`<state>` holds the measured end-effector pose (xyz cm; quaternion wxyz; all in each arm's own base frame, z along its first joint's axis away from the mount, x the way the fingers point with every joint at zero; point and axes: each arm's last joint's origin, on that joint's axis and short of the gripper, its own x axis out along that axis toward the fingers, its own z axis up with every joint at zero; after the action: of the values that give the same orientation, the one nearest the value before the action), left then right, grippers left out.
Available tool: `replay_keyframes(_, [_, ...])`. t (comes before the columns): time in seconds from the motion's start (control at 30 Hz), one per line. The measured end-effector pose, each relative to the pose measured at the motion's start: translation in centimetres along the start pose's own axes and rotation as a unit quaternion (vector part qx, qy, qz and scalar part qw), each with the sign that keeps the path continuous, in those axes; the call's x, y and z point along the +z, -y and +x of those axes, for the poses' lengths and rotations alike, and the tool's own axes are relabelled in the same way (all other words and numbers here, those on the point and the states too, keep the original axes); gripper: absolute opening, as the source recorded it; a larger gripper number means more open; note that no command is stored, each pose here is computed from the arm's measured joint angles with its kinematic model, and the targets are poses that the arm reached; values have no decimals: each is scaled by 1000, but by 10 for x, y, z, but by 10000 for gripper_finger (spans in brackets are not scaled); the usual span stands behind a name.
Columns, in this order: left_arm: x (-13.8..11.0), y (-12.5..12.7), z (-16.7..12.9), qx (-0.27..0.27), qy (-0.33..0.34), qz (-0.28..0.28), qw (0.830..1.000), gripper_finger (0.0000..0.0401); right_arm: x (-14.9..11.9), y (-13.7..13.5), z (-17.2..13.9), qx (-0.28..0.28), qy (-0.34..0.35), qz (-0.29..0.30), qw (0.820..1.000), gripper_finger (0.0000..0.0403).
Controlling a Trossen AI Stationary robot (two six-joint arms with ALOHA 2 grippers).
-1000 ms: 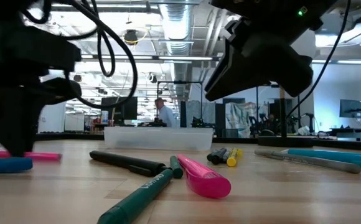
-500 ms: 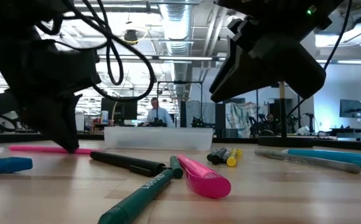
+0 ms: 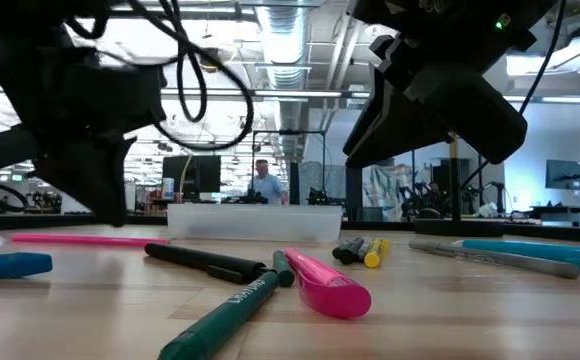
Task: Pick & place school supplies into a supply box
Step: Put the pink pencil into the gray supply box
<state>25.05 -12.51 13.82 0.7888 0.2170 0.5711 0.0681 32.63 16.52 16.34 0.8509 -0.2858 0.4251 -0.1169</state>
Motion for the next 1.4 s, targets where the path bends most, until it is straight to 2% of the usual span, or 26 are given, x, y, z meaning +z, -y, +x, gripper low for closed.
replay_keyframes(0.13, [-1, -6, 5, -31, -21, -4, 999, 26, 0, 0, 0, 0, 0, 0, 1000, 108])
replay_keyframes(0.37, [0, -19, 11, -38, -39, -21, 998, 113, -1, 0, 0, 0, -3, 7, 1000, 108])
replay_keyframes(0.5, [-5, -24, 12, -78, -80, -32, 993, 152, -4, 0, 0, -1, -16, 12, 1000, 108])
replay_keyframes(0.63, [-14, -29, 11, -85, -141, -51, 985, 169, -6, 1, 0, -2, -24, 16, 1000, 108])
replay_keyframes(0.77, [-22, -34, 15, -118, -181, -67, 974, 170, -6, -1, -1, -1, -22, 15, 1000, 108])
replay_keyframes(0.97, [-30, -45, 34, -204, -150, -99, 962, 142, -6, -6, -6, 4, -17, 9, 1000, 108])
replay_keyframes(1.2, [-28, -49, 35, -215, -134, -83, 964, 95, -7, -9, -9, 6, -16, 4, 1000, 108])
replay_keyframes(1.4, [-27, -49, 35, -217, -125, -79, 965, 79, -8, -8, -8, 5, -23, 6, 1000, 108])
